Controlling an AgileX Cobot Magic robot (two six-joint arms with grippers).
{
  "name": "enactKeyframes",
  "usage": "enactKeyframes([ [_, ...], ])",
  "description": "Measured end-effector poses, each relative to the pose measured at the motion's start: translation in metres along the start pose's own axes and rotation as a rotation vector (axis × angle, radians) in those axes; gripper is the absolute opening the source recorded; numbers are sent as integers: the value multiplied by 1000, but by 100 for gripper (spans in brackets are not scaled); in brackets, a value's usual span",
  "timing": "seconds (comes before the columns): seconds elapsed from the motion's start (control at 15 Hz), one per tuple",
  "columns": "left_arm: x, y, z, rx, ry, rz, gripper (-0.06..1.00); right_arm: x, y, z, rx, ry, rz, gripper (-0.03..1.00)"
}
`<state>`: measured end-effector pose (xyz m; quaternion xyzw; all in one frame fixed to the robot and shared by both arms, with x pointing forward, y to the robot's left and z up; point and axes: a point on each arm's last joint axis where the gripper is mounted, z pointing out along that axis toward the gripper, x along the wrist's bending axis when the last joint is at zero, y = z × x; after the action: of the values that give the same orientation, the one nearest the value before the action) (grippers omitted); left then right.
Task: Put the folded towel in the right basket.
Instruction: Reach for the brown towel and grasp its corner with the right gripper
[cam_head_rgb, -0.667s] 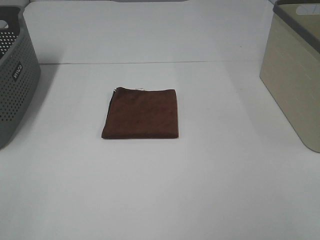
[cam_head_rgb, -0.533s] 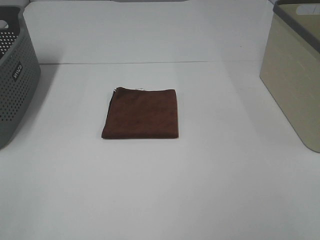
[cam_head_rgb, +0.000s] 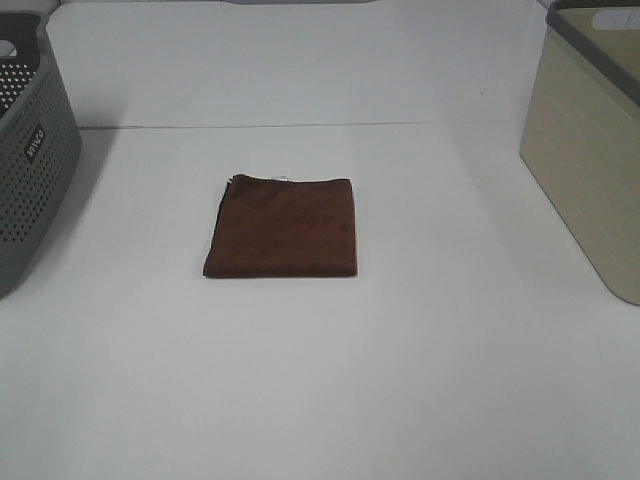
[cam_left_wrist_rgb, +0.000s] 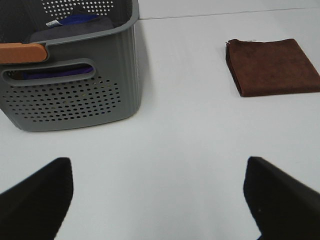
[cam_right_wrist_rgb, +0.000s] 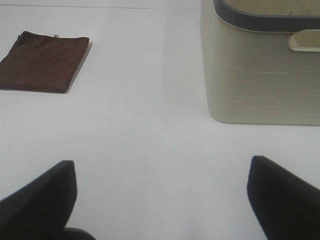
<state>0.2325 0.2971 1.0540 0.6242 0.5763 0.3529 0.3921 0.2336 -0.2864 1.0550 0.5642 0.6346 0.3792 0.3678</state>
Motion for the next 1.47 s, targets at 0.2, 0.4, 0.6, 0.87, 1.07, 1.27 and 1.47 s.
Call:
enactKeyframes([
  [0.2,0,0,0,0,0,0,88,0,0,0,0,0,0,87],
  [0.4,0,0,0,0,0,0,88,0,0,0,0,0,0,87],
  [0.6,0,0,0,0,0,0,88,0,0,0,0,0,0,87],
  [0.87,0,0,0,0,0,0,88,0,0,0,0,0,0,87],
  [1.07,0,0,0,0,0,0,88,0,0,0,0,0,0,87],
  [1.27,0,0,0,0,0,0,88,0,0,0,0,0,0,87],
  [1.47,0,0,0,0,0,0,88,0,0,0,0,0,0,87],
])
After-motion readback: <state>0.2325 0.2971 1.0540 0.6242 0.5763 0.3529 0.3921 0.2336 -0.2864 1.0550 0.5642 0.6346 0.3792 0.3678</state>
